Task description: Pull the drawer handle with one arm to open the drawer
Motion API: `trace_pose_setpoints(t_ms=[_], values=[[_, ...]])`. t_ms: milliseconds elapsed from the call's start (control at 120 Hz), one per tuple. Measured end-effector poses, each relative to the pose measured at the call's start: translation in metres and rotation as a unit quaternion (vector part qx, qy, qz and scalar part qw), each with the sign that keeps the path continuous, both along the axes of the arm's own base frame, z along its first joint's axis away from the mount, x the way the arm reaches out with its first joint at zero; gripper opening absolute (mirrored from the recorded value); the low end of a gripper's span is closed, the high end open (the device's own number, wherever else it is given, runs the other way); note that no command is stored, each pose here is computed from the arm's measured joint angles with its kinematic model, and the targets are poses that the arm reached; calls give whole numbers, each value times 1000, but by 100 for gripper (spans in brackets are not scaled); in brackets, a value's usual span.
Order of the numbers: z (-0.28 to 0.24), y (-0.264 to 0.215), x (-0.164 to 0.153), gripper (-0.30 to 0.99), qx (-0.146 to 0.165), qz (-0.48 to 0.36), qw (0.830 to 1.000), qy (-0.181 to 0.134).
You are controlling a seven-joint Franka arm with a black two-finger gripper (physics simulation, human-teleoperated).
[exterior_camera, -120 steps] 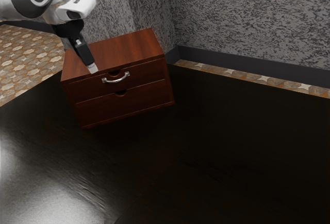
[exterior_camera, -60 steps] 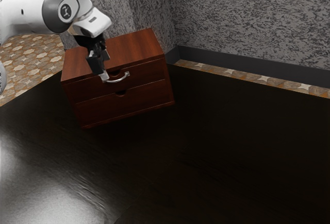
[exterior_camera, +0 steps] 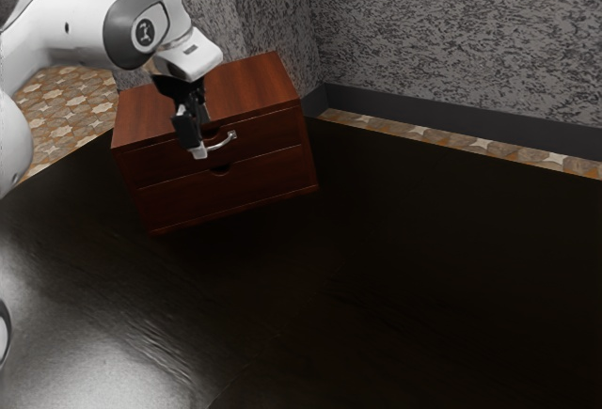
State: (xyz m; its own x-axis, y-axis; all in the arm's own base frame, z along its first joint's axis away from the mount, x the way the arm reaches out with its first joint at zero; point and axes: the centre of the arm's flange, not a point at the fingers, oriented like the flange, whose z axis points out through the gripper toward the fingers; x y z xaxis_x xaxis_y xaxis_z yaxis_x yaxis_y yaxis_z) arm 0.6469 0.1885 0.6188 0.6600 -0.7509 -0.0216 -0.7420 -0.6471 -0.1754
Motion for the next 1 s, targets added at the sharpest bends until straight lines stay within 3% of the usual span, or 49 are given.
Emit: trace_pose_setpoints(t_ms=[400,825,1000], values=[[-15,-27,13,62,40,-7,999,-1],[-25,-32,9,58,73,-13,996,-58],[-30,-24,3,58,74,9,995,-63]])
